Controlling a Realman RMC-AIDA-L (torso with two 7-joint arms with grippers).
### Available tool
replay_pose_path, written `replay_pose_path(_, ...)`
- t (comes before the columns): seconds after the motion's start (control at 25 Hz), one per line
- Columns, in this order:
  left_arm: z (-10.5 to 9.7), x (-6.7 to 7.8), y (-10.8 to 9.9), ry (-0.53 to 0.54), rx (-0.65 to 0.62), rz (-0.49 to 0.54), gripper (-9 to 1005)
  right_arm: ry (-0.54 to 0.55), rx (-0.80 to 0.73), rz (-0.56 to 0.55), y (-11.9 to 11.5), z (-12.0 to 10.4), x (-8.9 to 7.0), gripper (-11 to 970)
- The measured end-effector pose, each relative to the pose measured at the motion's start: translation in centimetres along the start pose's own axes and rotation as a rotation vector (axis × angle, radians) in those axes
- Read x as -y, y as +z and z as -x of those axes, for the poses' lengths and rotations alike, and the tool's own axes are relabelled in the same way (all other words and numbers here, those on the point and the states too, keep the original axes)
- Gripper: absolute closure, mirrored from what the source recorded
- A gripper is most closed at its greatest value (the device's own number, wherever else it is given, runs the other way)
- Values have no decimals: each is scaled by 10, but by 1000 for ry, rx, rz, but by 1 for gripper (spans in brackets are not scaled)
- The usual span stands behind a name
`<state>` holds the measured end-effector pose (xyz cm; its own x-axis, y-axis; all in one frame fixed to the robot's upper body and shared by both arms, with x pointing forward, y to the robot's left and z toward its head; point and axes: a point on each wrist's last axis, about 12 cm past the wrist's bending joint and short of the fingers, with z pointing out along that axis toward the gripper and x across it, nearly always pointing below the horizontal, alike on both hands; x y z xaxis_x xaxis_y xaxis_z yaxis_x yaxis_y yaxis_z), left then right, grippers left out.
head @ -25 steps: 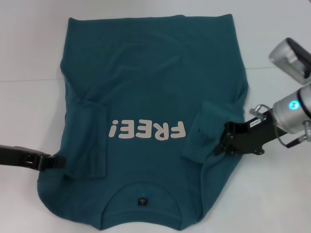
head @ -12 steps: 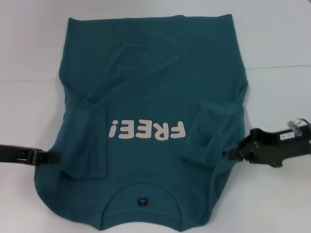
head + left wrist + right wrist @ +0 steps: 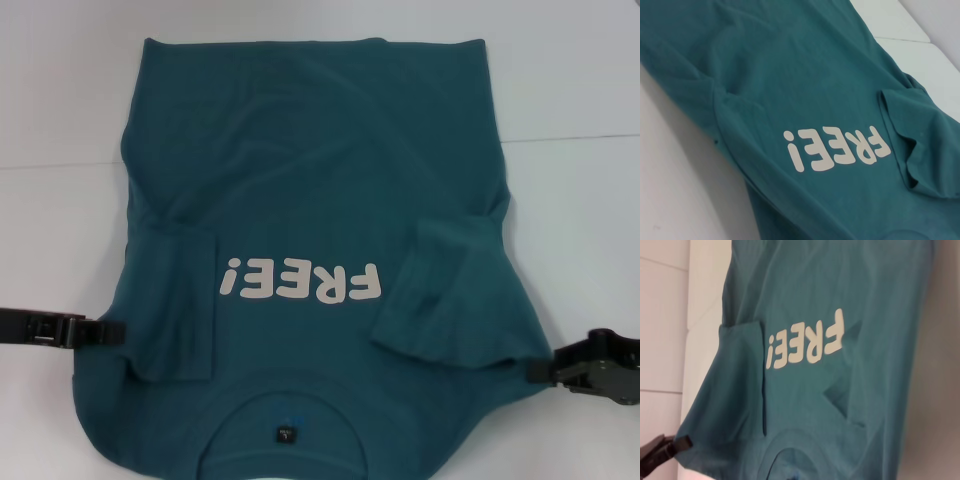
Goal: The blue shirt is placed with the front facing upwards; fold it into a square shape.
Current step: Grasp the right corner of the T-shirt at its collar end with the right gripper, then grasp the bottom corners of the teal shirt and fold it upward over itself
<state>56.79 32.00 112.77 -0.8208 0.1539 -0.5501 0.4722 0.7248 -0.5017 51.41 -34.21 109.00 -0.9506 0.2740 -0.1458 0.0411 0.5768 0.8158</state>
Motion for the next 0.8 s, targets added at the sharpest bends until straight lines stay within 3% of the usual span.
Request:
replay_pose_path(0.32,-5,-4,-11,-76,34,-19,955,40,80,45,-27,-3,21,895)
replay_pose_path(0.8,-26,-5,-18,-159,41,-74,954,85,121,86,-45,-16,35,895)
